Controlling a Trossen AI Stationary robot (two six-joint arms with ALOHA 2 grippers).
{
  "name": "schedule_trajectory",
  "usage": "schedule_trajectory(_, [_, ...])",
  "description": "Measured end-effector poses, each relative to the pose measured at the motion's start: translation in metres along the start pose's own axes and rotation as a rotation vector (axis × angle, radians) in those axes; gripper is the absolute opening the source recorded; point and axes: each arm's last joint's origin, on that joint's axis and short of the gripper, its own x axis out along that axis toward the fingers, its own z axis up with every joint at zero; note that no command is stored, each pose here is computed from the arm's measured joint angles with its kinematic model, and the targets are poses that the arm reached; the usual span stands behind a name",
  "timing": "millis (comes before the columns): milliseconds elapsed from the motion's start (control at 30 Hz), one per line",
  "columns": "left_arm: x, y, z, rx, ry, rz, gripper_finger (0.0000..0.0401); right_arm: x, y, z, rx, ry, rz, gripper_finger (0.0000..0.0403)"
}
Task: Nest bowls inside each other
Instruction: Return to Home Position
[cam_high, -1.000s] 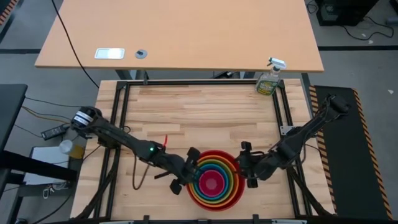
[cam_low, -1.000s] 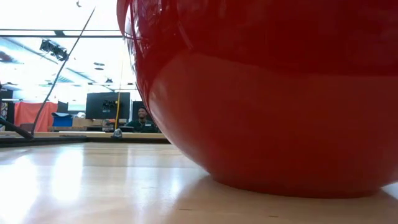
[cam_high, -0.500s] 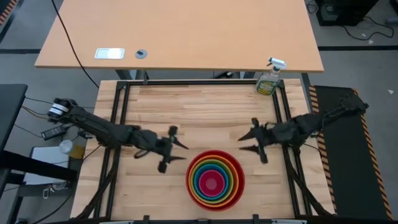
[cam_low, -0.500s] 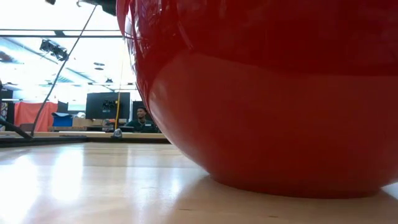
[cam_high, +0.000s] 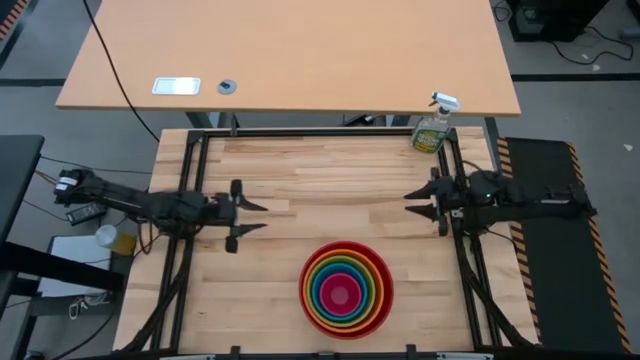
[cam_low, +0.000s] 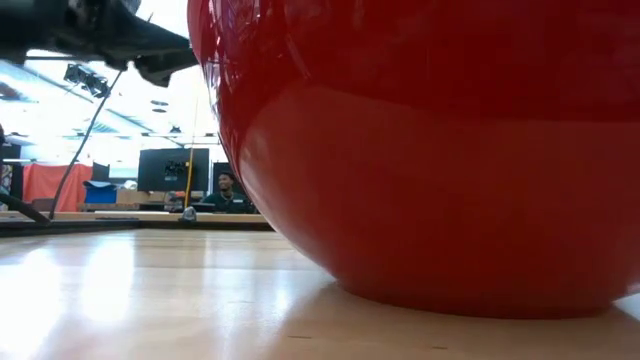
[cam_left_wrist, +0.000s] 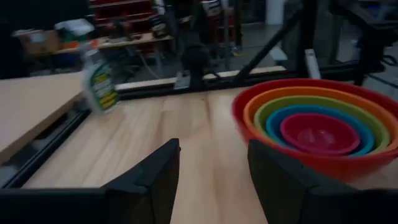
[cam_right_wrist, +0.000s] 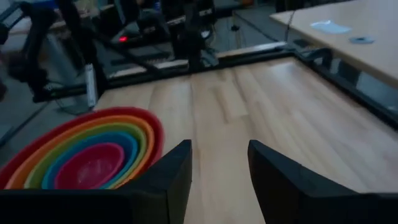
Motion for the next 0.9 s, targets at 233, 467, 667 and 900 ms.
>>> schedule_trajectory(233, [-0.026,0.005,-0.018,-0.065,-0.101,0.038,0.0192,-0.025,-0.004,0.003,0.003,-0.147,-0.005,0.0164])
schedule_trajectory(467, [-0.039,0.007,-0.030,-0.079,-0.155,0.053,0.0192,-0.031,-0.004,0.013,0.029,-0.313,-0.053,0.0164])
schedule_trajectory(667, [-0.042,0.006,-0.041,-0.089,-0.163,0.052,0.0192,-0.017,-0.007,0.003,-0.017,-0.438,-0.061,0.0164])
schedule_trajectory(900, [-0.041,0.005,-0.056,-0.094,-0.149,0.051,0.0192,0.000,-0.014,-0.020,0.001,-0.445,-0.106,0.0164])
